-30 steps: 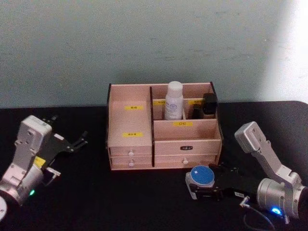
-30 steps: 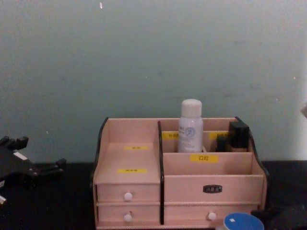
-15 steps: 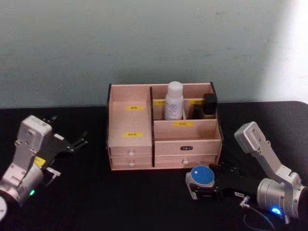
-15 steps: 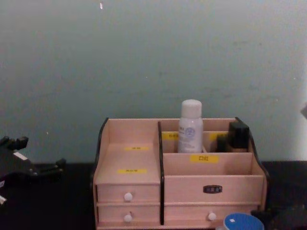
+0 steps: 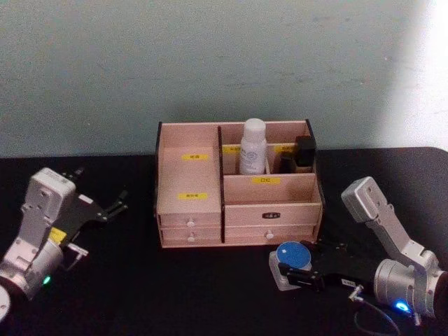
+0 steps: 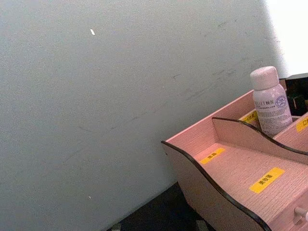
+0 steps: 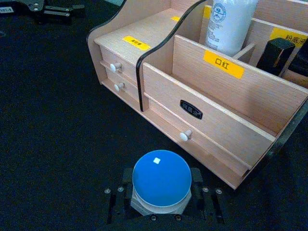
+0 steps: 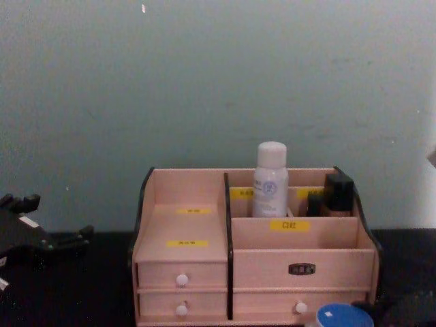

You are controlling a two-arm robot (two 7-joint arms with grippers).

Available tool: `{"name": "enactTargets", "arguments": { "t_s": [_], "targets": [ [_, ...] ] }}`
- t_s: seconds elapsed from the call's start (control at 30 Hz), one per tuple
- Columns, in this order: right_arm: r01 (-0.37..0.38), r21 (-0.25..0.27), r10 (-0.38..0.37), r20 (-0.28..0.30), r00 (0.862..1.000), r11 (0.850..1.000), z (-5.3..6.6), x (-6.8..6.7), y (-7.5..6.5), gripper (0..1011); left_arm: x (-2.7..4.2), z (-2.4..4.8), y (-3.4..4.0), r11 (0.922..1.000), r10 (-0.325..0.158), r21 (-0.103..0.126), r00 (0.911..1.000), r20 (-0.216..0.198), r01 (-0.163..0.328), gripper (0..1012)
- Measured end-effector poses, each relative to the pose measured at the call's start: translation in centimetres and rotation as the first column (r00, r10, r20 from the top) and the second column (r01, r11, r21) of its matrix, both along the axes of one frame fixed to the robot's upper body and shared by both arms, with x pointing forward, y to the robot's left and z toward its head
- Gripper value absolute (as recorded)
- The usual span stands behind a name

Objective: Pick up the facial cleanser and watermelon frost from the table and place them into the tiered storage box.

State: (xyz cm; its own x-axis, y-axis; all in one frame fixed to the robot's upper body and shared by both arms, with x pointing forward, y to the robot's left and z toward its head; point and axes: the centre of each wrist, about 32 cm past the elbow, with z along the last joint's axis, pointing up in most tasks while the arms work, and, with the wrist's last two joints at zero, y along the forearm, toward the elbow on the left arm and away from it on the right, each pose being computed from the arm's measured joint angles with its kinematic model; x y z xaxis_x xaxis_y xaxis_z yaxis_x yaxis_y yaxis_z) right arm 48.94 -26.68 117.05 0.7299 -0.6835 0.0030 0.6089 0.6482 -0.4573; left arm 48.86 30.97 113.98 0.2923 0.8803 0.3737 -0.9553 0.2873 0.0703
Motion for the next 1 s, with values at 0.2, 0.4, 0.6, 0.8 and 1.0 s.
{"name": "enactTargets", "arguments": {
  "t_s": [0.2,0.4,0.6,0.8,1.0],
  "targets": [
    [0.000,0.001,0.000,-0.001,1.000,1.000,0.0,0.0,0.0,710,0.00,0.00,0.00,1.0000,0.000,0.000,1.0000,0.000,0.000,1001],
    [0.004,0.014,-0.004,0.001,1.000,1.000,0.0,0.0,-0.1,710,0.00,0.00,0.00,1.0000,0.000,0.000,1.0000,0.000,0.000,1001],
    [0.002,0.050,-0.003,0.033,0.999,0.999,0.7,0.0,-0.2,710,0.00,0.00,0.00,1.0000,0.000,0.000,1.0000,0.000,0.000,1001],
    [-0.018,0.083,0.012,0.078,0.997,0.996,2.2,0.4,-0.2,710,0.00,0.00,0.00,1.0000,0.000,0.000,1.0000,0.000,0.000,1001],
    [-0.049,0.110,0.034,0.133,0.991,0.993,4.0,1.2,0.1,710,0.00,0.00,0.00,1.0000,0.000,0.000,1.0000,0.000,0.000,1001]
  ]
}}
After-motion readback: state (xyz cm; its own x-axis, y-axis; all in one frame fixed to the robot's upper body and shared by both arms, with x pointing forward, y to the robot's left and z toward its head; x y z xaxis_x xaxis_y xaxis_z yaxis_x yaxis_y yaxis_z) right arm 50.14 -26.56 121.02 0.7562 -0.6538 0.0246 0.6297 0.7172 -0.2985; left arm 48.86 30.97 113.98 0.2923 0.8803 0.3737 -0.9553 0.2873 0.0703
